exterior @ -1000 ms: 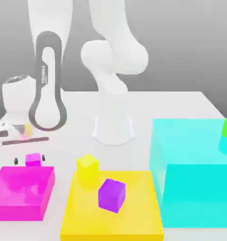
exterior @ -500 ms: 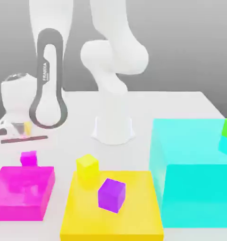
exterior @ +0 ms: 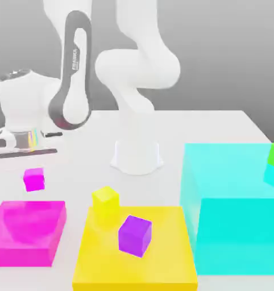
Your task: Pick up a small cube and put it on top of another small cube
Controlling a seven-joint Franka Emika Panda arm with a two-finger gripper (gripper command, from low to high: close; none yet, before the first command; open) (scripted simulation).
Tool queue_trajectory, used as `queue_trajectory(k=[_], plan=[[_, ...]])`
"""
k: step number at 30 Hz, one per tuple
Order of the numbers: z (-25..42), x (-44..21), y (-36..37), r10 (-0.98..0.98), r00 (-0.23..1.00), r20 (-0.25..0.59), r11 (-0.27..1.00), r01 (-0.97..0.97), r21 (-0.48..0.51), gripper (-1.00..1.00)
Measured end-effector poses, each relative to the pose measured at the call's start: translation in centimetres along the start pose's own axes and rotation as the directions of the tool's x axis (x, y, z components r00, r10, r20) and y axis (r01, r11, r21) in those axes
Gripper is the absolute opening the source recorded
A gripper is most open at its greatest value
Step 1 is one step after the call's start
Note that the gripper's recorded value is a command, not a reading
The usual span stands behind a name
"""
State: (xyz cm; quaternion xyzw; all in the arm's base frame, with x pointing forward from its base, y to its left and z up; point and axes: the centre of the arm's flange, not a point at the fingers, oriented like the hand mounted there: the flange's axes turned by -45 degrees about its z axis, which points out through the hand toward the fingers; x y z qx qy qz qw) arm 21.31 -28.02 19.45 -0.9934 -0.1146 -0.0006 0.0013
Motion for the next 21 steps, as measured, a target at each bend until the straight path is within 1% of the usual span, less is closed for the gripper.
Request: queue_trajectory(k=[1,2,3,4,6,10,13,17,18,21], plan=[[-0.5,0.8,0.3,-0.009,1.0,-0.003,1.0,0.009,0.005,-1.0],[-1.0,3.5,-0.6,-0.08,0.997,-0.005,0.997,0.08,0.009,-1.0],[-1.6,7.6,-2.4,-0.191,0.982,-0.007,0.982,0.191,0.013,-1.0],[-2.5,11.3,-4.2,-0.286,0.958,-0.01,0.958,0.287,0.017,-1.0],[-4.5,16.5,-7.1,-0.408,0.913,-0.013,0.913,0.409,0.02,-1.0],[-8.9,24.3,-14.2,-0.598,0.801,-0.009,0.801,0.598,0.016,-1.0],[-11.4,28.1,-20.1,-0.705,0.709,-0.001,0.709,0.705,0.006,-1.0],[-7.5,29.0,-21.9,-0.733,0.68,0.001,0.68,0.733,0.003,-1.0],[-6.7,29.0,-21.9,-0.734,0.679,0.002,0.679,0.734,0.002,1.0],[-6.7,29.0,-22.0,-0.735,0.678,0.002,0.678,0.735,0.002,1.0]])
